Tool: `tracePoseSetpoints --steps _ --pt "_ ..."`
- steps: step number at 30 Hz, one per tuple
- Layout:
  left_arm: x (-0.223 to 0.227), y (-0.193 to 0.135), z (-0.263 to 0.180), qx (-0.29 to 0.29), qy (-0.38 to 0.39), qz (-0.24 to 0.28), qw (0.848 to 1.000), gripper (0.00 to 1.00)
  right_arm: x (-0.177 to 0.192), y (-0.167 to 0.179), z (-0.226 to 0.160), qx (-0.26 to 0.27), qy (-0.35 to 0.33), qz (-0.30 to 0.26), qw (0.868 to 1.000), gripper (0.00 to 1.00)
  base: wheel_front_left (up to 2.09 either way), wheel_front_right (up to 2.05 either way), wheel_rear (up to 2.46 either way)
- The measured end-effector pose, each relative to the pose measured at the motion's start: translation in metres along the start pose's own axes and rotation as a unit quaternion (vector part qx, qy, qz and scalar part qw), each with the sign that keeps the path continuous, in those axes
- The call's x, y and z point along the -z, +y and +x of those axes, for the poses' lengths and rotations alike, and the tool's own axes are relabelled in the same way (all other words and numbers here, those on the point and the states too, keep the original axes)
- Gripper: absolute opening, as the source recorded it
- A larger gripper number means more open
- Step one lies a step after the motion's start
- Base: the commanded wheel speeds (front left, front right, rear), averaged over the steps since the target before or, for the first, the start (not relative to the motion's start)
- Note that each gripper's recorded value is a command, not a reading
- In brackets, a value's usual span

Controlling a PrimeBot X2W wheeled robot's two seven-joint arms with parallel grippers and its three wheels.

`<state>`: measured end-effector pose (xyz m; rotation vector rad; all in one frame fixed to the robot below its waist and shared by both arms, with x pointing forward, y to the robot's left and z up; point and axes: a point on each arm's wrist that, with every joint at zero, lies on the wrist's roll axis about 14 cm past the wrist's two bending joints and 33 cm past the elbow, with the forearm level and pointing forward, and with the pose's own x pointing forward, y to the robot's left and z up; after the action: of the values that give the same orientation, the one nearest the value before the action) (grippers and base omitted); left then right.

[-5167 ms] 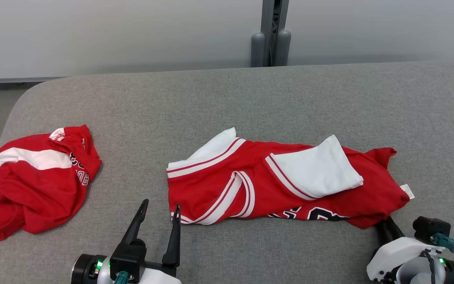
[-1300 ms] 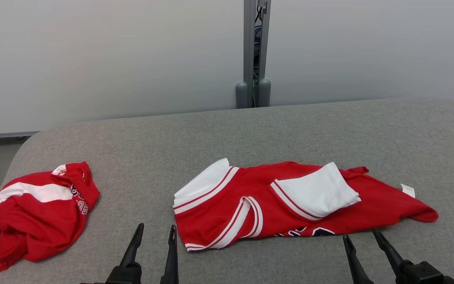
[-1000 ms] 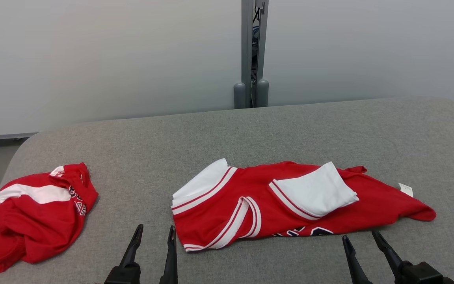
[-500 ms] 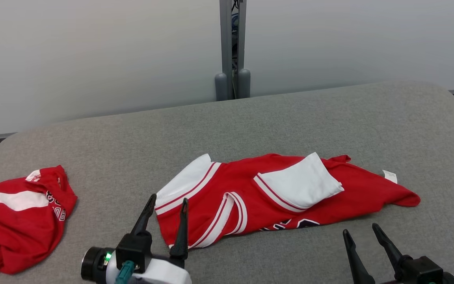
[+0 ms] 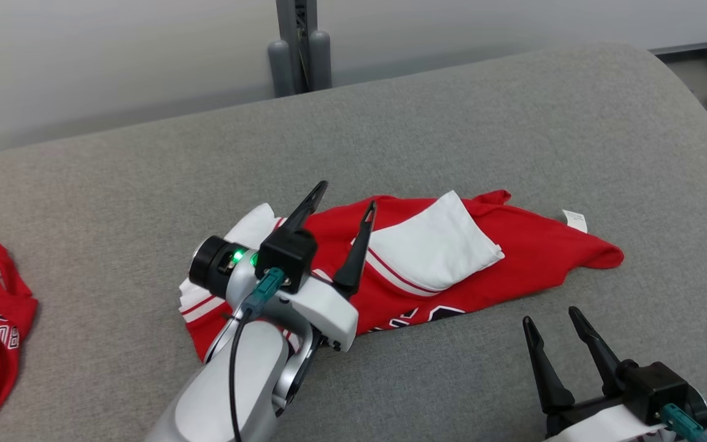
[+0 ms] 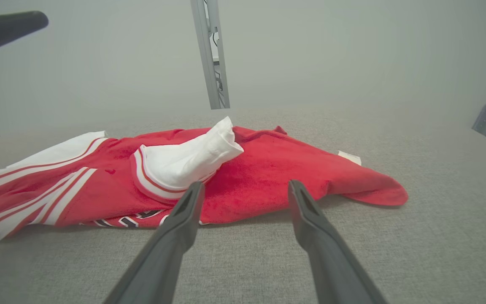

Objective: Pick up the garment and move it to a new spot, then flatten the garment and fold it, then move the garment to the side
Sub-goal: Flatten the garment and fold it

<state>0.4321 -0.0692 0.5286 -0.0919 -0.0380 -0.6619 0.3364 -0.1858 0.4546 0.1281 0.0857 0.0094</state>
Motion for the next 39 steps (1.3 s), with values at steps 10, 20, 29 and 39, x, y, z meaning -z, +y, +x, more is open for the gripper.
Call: tracePoseSetpoints --steps 10,20,29,39 --pt "0.056 -0.060 0.042 0.126 0.131 0.002 0.983 1.00 0.012 -0.021 0.006 0.035 0.023 0.000 0.999 1.00 0.00 0.00 0.00" --pt "0.110 -0.047 0.052 0.108 0.245 0.055 0.962 1.00 0.011 -0.031 0.008 0.051 0.025 0.000 0.998 1.00 0.00 0.00 0.00" --pt "0.137 -0.010 0.034 0.037 0.306 0.031 0.951 1.00 0.013 -0.035 0.005 0.058 0.027 0.003 0.998 1.00 0.00 0.00 0.00" --pt "0.154 -0.017 0.012 0.055 0.346 -0.009 0.937 0.81 0.008 -0.029 0.014 0.044 0.019 -0.003 0.999 1.00 0.00 0.00 0.00"
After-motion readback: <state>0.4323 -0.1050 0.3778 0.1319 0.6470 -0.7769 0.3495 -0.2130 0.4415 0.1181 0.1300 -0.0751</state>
